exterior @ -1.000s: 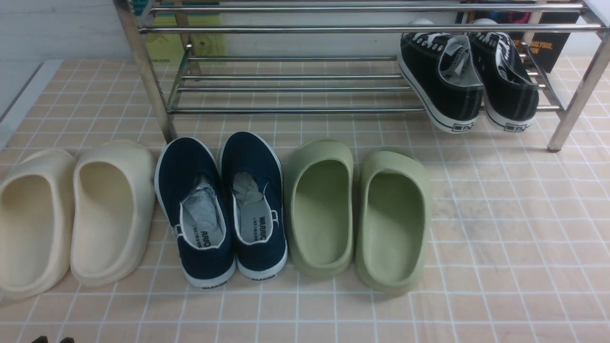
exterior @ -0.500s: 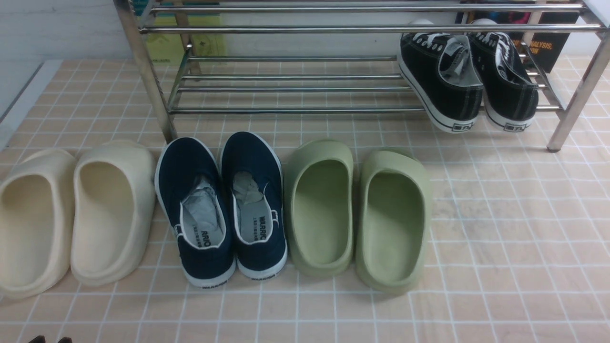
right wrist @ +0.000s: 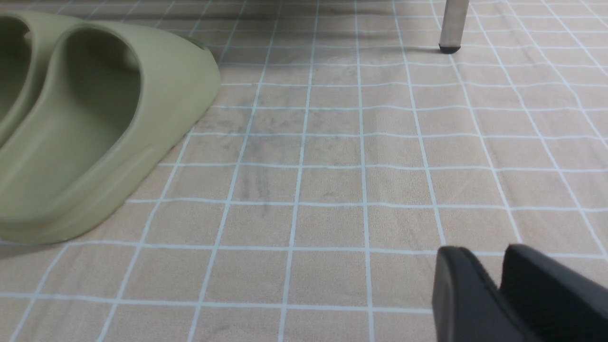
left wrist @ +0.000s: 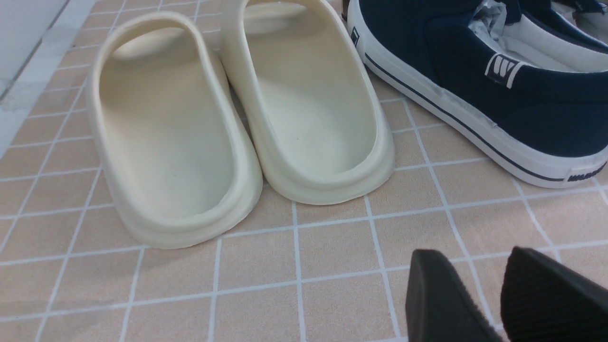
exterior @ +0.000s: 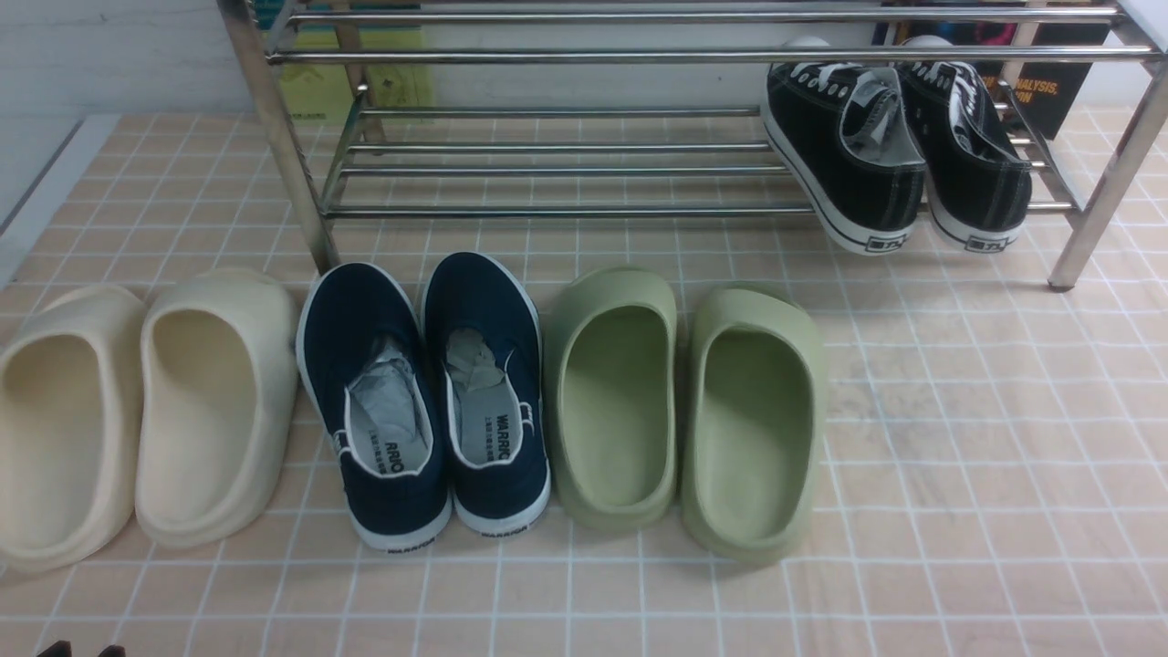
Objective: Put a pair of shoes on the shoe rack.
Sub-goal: Use the left arm to grab the shoe closest to it
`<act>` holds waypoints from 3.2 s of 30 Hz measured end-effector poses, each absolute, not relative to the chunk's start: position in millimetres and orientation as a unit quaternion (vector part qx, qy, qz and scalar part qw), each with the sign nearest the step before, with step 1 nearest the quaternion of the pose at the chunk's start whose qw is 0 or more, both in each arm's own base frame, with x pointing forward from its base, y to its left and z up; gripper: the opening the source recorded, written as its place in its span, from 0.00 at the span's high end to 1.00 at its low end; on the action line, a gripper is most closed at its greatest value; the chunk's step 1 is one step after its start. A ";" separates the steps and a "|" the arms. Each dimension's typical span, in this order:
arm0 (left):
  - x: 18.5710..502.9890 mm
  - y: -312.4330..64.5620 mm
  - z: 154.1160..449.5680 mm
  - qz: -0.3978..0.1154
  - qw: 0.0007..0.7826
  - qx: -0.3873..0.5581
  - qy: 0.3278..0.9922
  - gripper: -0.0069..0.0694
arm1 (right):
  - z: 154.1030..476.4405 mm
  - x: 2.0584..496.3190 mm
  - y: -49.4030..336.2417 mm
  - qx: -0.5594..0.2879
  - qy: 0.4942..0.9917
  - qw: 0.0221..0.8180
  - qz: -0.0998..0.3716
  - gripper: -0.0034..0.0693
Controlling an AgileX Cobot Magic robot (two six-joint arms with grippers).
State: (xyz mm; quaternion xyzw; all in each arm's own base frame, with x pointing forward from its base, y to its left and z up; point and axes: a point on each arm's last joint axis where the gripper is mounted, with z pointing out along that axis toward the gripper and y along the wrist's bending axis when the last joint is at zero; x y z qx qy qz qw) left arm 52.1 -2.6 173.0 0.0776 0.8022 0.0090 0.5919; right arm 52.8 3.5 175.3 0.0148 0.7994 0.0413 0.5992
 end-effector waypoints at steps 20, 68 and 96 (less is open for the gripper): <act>54.7 -4.0 178.9 0.006 0.631 0.080 0.772 0.60 | 175.3 52.8 3.5 0.015 0.799 0.599 0.041 0.74; 224.6 -34.4 274.6 -0.090 0.310 -0.053 0.945 0.84 | 175.3 52.8 3.5 0.015 0.799 0.599 0.041 0.65; 302.5 -84.1 198.5 -0.084 0.250 0.006 0.965 0.84 | 175.3 52.8 3.5 0.015 0.799 0.599 0.041 0.63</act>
